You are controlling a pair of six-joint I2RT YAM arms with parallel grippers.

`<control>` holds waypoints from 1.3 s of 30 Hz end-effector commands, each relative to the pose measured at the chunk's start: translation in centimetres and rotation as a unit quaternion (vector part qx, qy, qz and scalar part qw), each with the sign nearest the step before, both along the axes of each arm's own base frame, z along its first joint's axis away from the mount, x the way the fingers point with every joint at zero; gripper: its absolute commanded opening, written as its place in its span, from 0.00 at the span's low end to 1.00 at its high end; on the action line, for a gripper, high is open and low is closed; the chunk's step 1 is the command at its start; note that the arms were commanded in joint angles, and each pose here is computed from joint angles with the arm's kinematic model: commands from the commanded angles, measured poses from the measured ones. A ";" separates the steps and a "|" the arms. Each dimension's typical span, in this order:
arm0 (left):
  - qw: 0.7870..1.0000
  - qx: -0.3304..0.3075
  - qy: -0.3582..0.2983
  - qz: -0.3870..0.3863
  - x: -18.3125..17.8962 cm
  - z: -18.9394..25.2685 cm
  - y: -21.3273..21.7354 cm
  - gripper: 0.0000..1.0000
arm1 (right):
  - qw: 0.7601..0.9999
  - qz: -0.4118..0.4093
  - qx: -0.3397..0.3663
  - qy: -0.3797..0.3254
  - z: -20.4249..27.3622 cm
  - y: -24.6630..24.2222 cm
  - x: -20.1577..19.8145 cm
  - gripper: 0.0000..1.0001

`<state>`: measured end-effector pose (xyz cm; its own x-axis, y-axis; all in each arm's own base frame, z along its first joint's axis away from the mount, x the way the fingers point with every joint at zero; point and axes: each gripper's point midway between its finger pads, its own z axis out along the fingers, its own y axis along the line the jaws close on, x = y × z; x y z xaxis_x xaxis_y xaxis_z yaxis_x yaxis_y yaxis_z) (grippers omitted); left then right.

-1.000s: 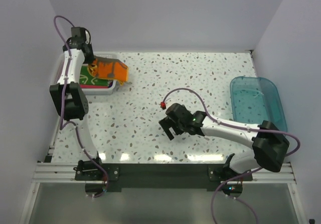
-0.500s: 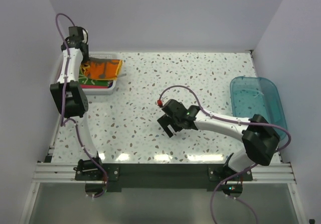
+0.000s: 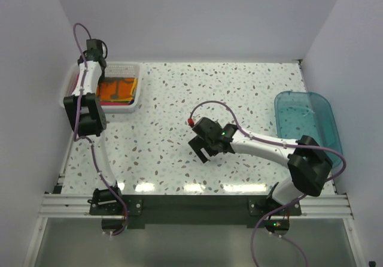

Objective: Fold and stack the towels
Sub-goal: Neatly place the folded towel into the bin

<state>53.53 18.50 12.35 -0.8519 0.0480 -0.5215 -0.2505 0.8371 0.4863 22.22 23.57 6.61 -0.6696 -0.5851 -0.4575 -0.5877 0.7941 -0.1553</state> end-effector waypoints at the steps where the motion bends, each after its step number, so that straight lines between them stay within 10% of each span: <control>1: 0.997 0.057 -0.011 0.047 -0.2 0.5 2.7 0.63 | 1.000 -0.008 -0.001 -0.011 1.1 -0.1 0.5 0.99; 9: 0.985 0.085 -0.083 0.128 -1.6 6.0 4.4 0.98 | 0.997 -0.055 -0.010 -0.050 2.9 -1.5 1.9 0.99; 16: 0.964 -0.115 -0.237 0.026 -1.7 12.4 -4.7 1.00 | 0.974 -0.190 0.011 -0.123 7.3 -6.4 4.7 0.99; 26: 0.849 -0.332 -0.385 -0.143 -15.6 19.5 -18.8 1.00 | 0.901 -0.365 0.070 -0.223 15.6 -16.4 5.6 0.99; 39: 0.850 -0.252 -0.463 -0.014 -33.7 18.6 -15.3 1.00 | 0.833 -0.371 0.213 -0.349 21.3 -22.3 -1.7 0.99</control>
<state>21.40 1.60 34.41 0.0061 -0.3352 -0.9421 -0.1603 0.9296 -0.3318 21.09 2.21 28.40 -0.2939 0.2004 -0.9346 0.2024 0.9687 0.1441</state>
